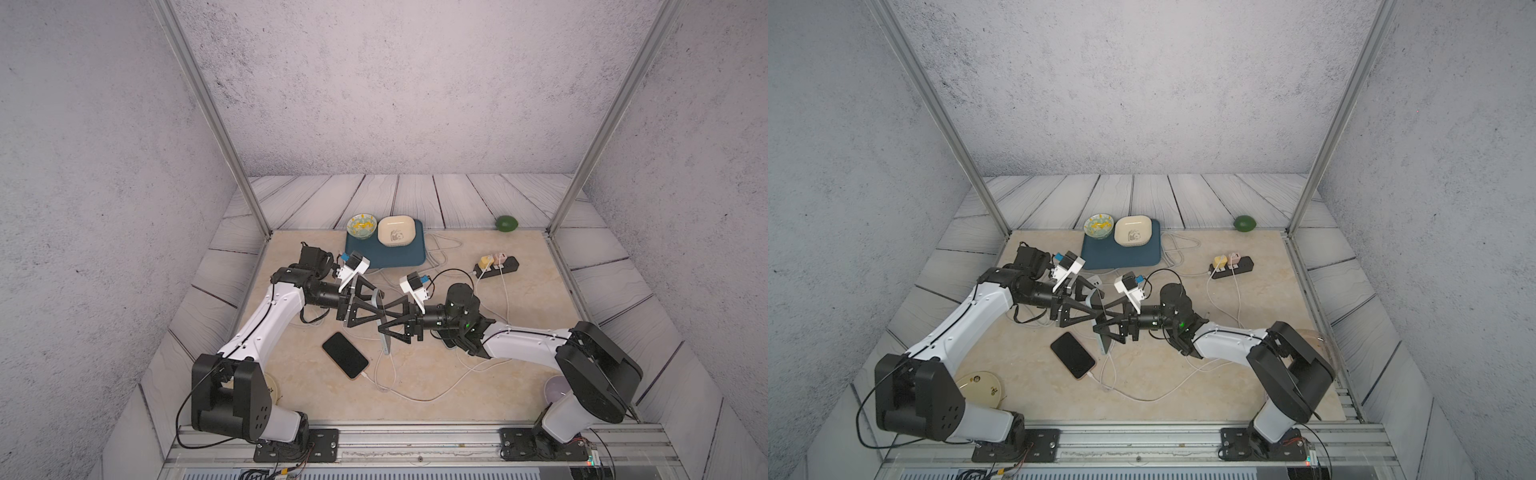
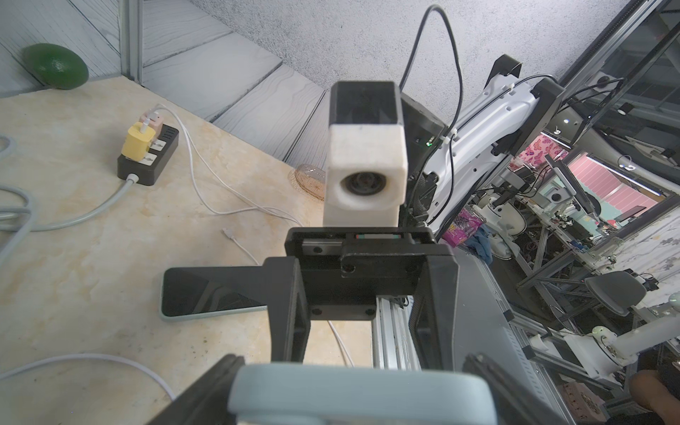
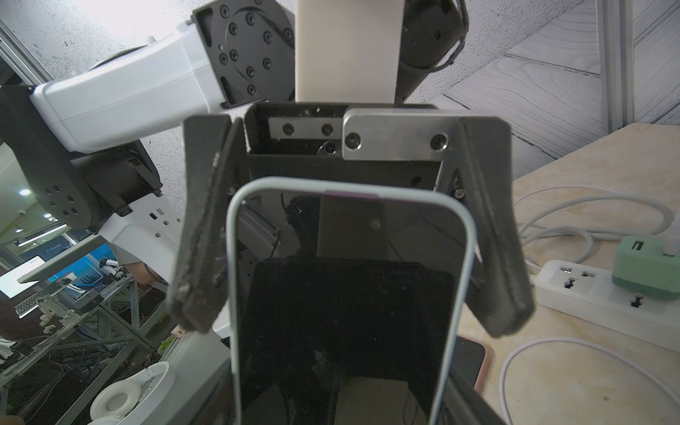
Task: Unplug the charging cable from the phone
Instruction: Pick up the phone at the center of the board.
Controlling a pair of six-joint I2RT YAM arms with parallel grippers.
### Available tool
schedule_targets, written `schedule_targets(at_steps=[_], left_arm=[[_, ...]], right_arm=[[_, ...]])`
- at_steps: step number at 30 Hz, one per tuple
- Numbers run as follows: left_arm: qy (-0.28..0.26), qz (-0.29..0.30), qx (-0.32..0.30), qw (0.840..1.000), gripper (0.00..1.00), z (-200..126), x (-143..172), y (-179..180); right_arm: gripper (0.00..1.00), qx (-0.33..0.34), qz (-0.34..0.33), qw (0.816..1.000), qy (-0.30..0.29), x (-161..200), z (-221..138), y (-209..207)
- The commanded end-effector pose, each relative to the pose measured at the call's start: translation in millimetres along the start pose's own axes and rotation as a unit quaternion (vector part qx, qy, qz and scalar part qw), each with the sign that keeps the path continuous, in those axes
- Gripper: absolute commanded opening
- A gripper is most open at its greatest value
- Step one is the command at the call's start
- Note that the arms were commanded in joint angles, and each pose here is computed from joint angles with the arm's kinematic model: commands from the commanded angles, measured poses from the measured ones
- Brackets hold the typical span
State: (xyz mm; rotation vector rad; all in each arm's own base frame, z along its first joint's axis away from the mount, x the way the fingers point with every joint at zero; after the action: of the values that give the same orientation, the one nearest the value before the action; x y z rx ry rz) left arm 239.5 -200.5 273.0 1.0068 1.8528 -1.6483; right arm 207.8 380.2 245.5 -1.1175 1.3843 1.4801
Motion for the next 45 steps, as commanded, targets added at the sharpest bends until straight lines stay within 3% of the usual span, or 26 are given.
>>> schedule_targets(at_steps=[1,10,16,20,24,31,45], left_arm=[[0.0,0.008,0.008,1.0,1.0,0.8,-4.4,-5.2],[0.003,0.0,0.012,1.0,0.83,1.0,-3.7,-4.3],[0.007,-0.001,0.018,1.0,0.66,0.5,-4.7,-6.8],[0.011,0.003,0.019,1.0,0.47,0.0,-4.4,-8.7],[0.018,0.007,0.008,1.0,0.37,-1.0,-3.7,-7.0],[0.011,0.013,-0.013,1.0,0.28,-5.9,-8.6,-3.8],[-0.005,0.015,-0.032,0.999,0.25,-16.8,-15.8,-0.8]], right_arm=[[0.49,-0.026,-0.041,0.998,-0.039,-30.7,3.6,12.0],[0.5,-0.021,-0.038,0.998,-0.035,-28.5,2.6,11.6],[0.53,-0.018,-0.032,0.999,-0.023,-23.8,1.9,11.1],[0.64,-0.013,-0.021,1.0,-0.009,-19.1,0.9,10.2],[0.76,-0.006,-0.012,1.0,0.007,-12.4,-1.2,10.5],[0.86,-0.002,0.008,1.0,0.029,3.0,-6.7,13.2],[0.81,-0.001,0.029,0.997,0.078,45.9,-12.0,26.6]])
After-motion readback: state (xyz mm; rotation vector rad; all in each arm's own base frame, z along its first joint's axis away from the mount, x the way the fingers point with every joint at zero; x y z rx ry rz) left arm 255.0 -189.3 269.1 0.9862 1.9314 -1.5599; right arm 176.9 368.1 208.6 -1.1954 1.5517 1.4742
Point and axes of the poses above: each gripper's point midway between its finger pads, its own z axis out along the fingers, its own y axis along the line the jaws close on, x = y × z, the point moved 2 cm from there along -z, back along the fingers, and after that the axes turned 12 degrees about -z, right-handed, at the moved point
